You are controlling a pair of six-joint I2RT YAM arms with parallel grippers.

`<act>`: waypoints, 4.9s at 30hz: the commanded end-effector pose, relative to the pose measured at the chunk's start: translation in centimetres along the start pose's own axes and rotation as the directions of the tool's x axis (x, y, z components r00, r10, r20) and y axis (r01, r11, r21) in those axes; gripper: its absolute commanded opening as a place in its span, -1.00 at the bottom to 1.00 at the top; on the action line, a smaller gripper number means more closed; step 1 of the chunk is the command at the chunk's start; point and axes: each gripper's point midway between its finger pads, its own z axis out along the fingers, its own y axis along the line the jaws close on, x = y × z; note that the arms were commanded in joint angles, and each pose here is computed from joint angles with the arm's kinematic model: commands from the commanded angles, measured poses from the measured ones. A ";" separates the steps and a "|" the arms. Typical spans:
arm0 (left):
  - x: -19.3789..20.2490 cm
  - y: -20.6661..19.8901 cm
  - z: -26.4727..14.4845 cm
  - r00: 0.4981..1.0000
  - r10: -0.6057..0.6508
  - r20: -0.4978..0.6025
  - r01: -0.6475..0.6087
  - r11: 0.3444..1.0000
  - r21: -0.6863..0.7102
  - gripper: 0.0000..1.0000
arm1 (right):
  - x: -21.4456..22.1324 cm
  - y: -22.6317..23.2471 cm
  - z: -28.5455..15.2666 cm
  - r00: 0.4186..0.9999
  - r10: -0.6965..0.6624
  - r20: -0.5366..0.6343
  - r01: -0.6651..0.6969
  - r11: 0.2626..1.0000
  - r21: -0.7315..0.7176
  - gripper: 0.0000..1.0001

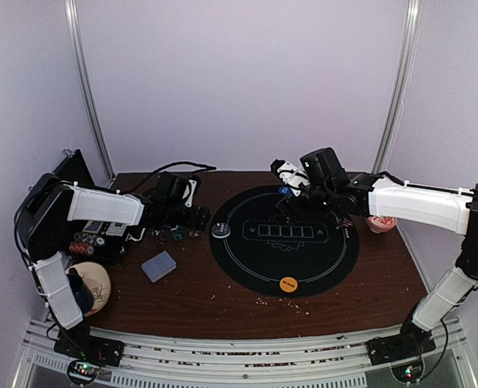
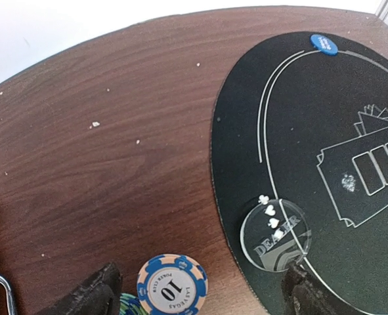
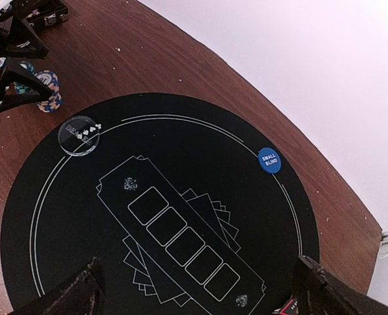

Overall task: Distribute texas hold em gaming equipment
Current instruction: Pick up the pile of poker chips from the pile of poker chips, then place the poker chips pile on the poker table mat.

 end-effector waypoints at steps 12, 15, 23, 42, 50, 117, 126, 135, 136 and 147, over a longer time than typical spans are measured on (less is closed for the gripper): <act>1.2 1.6 1.0 0.999 -0.007 -0.032 0.005 0.998 -0.066 0.68 | -0.1 -1.6 -0.6 0.999 0.038 0.016 -0.038 0.999 0.034 1.00; 1.4 1.6 1.2 0.999 -0.006 -0.039 0.004 0.998 -0.064 0.66 | -0.1 -1.8 -0.7 0.999 0.040 0.019 -0.040 0.999 0.036 1.00; 1.6 1.6 1.5 0.999 -0.001 -0.048 -0.001 0.998 -0.058 0.52 | -0.3 -2.2 -1.1 0.999 0.045 0.031 -0.046 0.998 0.043 1.00; 2.1 1.7 1.9 0.998 0.001 -0.068 -0.005 0.998 -0.062 0.35 | -0.1 -2.1 -0.9 0.999 0.042 0.027 -0.043 0.998 0.044 1.00; 2.1 1.7 1.8 0.998 0.001 -0.067 -0.005 0.998 -0.061 0.15 | 0.0 -2.2 -0.8 0.999 0.042 0.025 -0.044 0.998 0.046 1.00; 0.9 -22.7 7.0 0.983 0.184 0.003 -0.179 0.955 0.235 -0.32 | 2.5 -17.1 -4.5 0.916 0.382 0.122 -0.401 0.871 0.284 1.00; 2.3 -22.5 7.7 0.979 0.201 -0.025 -0.191 0.957 0.219 -0.05 | 2.8 -16.6 -3.9 0.920 0.378 0.099 -0.391 0.881 0.267 1.00; 0.9 -21.8 6.0 0.980 0.198 -0.002 -0.194 0.961 0.197 0.78 | 3.2 -15.4 -2.7 0.930 0.363 0.058 -0.366 0.905 0.217 1.00; 0.4 -21.5 5.4 0.982 0.191 0.007 -0.189 0.964 0.188 0.83 | 3.0 -14.9 -2.6 0.934 0.353 0.053 -0.356 0.913 0.196 1.00; -5.4 -16.0 -3.5 0.979 0.160 0.130 -0.168 0.985 0.049 0.96 | 2.2 -8.1 -0.1 0.966 0.258 -0.033 -0.259 0.966 -0.023 1.00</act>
